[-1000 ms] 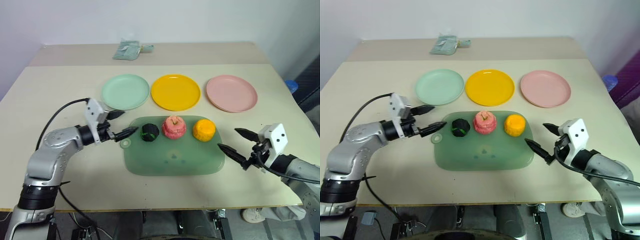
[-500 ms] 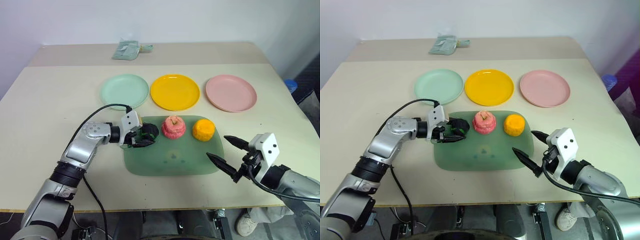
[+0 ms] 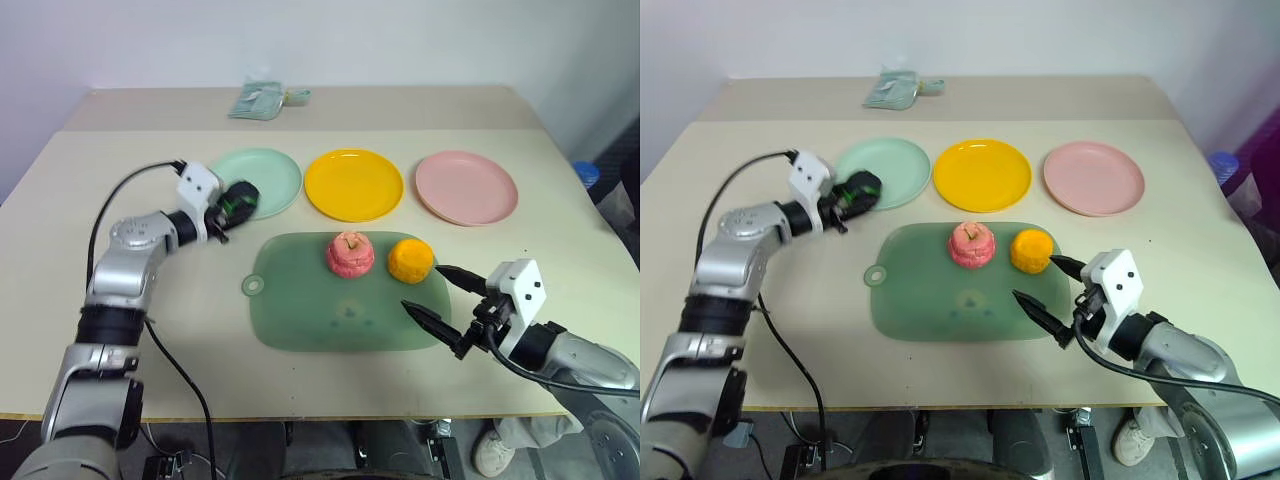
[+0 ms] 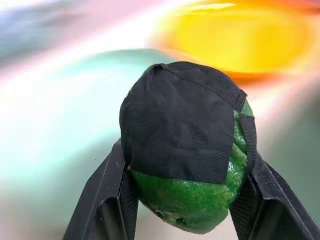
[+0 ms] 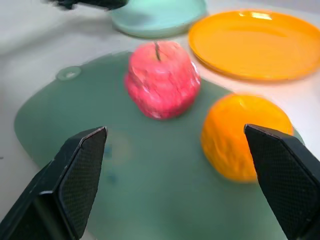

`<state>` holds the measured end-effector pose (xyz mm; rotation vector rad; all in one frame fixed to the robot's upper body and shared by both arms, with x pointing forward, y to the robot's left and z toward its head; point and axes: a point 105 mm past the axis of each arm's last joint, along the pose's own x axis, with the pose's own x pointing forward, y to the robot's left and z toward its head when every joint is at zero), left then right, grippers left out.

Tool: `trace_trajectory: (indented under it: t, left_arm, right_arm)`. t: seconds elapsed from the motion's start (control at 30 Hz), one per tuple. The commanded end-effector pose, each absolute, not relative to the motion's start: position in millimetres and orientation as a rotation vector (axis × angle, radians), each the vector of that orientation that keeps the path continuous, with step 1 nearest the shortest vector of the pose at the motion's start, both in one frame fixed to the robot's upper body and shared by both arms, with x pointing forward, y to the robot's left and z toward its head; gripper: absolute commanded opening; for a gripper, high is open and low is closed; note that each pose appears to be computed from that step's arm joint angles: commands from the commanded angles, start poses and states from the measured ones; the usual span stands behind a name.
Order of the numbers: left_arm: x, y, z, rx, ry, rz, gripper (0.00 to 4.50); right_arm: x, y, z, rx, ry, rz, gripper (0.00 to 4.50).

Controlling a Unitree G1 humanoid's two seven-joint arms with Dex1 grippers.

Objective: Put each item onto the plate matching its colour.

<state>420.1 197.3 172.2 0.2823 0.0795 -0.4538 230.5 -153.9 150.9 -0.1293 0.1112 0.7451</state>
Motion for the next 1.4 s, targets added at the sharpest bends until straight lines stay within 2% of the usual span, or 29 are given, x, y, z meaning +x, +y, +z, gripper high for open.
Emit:
trace_trajectory:
  t: [0.03, 0.1, 0.2, 0.37, 0.5, 0.63, 0.77, 0.87, 1.03, 1.1, 1.2, 1.23, 1.4]
  left_arm:
    - [435.2, 192.5, 180.6, 0.26, 0.049, -0.393, 2.42]
    - [441.2, 184.8, 180.5, 0.247, 0.044, -0.397, 3.07]
    - [446.1, 188.6, 179.3, 0.301, 0.04, -0.365, 4.47]
    - [443.4, 215.8, 188.9, 0.327, -0.054, -0.268, 4.47]
    - [414.1, 196.8, 195.4, 0.267, -0.171, -0.492, 4.47]
    - [351.4, 159.4, 170.7, 0.276, -0.105, -0.9, 4.47]
    - [299.6, 145.8, 143.2, 0.343, -0.001, -1.132, 4.47]
    - [281.9, 147.6, 130.3, 0.348, 0.076, -1.181, 4.47]
    - [274.0, 150.6, 123.3, 0.318, 0.091, -1.171, 4.47]
    - [274.1, 152.5, 120.9, 0.313, 0.092, -1.164, 4.5]
    - [274.5, 154.0, 117.6, 0.303, 0.093, -1.158, 4.5]
    - [274.4, 154.4, 116.3, 0.302, 0.094, -1.156, 4.5]
    - [272.3, 154.2, 109.6, 0.295, 0.093, -1.15, 4.5]
  right_arm:
    - [231.3, -145.7, 157.0, -0.125, 0.079, 0.769, 4.5]
    - [233.2, -141.0, 160.3, -0.12, 0.065, 0.78, 4.5]
    - [238.2, -131.7, 168.6, -0.111, 0.044, 0.79, 4.5]
    - [269.6, -105.4, 180.9, -0.154, -0.015, 0.725, 4.5]
    - [294.0, -94.1, 179.0, -0.127, -0.002, 0.669, 4.5]
    - [301.5, -81.2, 169.8, -0.128, 0.046, 0.719, 4.5]
    - [303.5, -75.7, 152.6, -0.148, 0.112, 0.762, 4.5]
    - [302.6, -73.7, 147.3, -0.148, 0.131, 0.787, 4.5]
    - [306.9, -72.1, 141.3, -0.159, 0.148, 0.795, 4.5]
    - [309.3, -72.7, 139.5, -0.157, 0.155, 0.789, 3.94]
    - [311.0, -74.0, 147.6, -0.163, 0.114, 0.778, 2.8]
    - [311.1, -74.3, 152.4, -0.166, 0.091, 0.775, 2.64]
    - [322.0, -93.4, 195.7, -0.139, -0.05, 0.689, 2.63]
